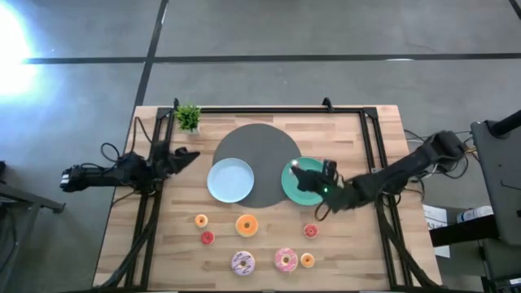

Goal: Pick & Place donuts
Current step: Put the bottom right small orange donut on the light blue plate

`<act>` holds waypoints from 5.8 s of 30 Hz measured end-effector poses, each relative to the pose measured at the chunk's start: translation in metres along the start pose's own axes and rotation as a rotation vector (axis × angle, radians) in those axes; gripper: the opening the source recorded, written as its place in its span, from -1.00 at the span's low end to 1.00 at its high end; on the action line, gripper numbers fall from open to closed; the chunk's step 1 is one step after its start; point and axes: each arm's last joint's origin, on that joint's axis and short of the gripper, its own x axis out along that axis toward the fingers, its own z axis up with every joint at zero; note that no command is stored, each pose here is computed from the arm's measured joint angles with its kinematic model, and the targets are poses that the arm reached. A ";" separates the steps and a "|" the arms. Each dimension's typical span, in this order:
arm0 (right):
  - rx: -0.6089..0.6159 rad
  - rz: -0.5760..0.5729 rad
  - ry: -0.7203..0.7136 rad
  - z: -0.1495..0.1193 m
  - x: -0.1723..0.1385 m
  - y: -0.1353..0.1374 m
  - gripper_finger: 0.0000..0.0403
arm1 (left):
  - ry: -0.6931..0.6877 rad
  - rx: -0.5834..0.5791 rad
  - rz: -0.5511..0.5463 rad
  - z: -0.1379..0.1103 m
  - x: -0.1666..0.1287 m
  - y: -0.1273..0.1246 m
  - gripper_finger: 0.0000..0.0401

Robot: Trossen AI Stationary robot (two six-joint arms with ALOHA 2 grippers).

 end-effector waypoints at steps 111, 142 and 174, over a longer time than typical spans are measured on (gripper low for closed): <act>-0.151 1.043 0.137 0.121 0.055 0.058 -0.96 | 0.429 -0.017 -0.544 0.082 0.318 -0.069 -0.27; -0.168 0.884 0.170 0.122 0.056 0.053 -0.70 | 0.478 0.057 -0.509 0.077 0.321 -0.066 -0.72; -0.494 0.000 0.429 0.114 0.011 -0.002 -0.16 | 0.981 -0.106 0.547 -0.027 0.137 0.063 -0.97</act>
